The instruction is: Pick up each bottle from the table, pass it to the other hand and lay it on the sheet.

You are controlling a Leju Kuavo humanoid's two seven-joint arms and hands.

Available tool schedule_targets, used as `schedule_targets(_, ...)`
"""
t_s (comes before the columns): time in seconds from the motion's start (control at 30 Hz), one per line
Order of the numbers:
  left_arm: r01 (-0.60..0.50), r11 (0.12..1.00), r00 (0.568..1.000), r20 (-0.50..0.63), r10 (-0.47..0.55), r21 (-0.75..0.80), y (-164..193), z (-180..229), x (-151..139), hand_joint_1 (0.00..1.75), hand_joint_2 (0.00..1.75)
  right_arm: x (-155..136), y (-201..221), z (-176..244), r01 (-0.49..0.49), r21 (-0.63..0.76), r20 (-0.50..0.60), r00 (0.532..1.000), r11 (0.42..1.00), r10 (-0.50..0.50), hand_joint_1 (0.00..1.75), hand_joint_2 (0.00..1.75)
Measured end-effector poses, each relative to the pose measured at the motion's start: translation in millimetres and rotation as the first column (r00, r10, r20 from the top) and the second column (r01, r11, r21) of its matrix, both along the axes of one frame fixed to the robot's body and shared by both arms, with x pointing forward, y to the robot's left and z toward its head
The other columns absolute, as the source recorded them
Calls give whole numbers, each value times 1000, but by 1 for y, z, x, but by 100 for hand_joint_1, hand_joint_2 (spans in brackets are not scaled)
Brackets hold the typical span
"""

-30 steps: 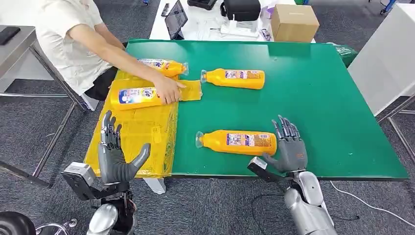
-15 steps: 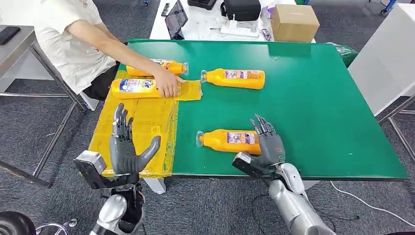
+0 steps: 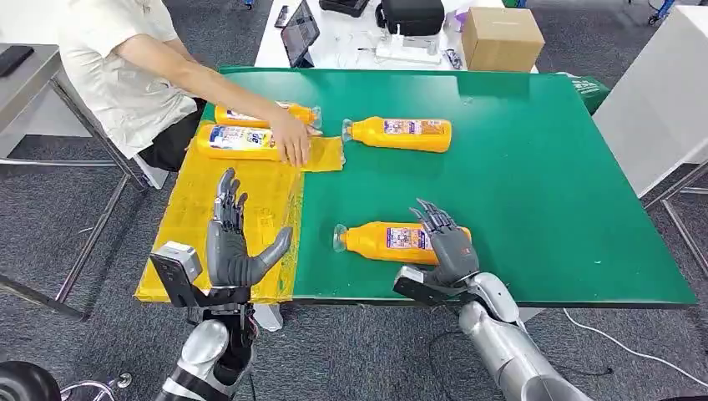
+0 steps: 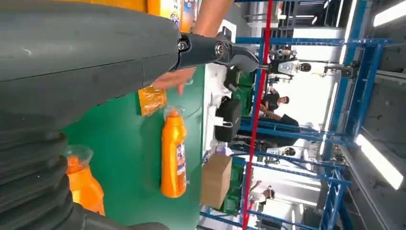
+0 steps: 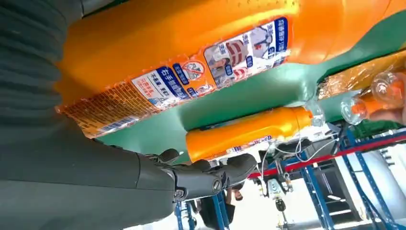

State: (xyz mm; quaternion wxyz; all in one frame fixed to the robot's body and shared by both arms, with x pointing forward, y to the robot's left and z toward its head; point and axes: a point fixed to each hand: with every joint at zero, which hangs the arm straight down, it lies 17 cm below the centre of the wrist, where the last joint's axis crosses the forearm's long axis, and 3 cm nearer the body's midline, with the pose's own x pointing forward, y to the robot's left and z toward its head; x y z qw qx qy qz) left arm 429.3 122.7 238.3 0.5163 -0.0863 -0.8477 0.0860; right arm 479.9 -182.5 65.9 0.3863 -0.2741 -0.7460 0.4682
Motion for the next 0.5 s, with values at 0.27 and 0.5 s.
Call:
schedule_targets(0.27,53,999,998,-22,-53,-2,-11,-1,6,0,175,19,-11,-20,48,-60,-155,986,997,-57,0,175)
schedule_targets(0.5,67,997,996,-60,-65,35,-16,-10,6,0,175,41,-35,-34,142,-288,-208,956,947,-207,0,175)
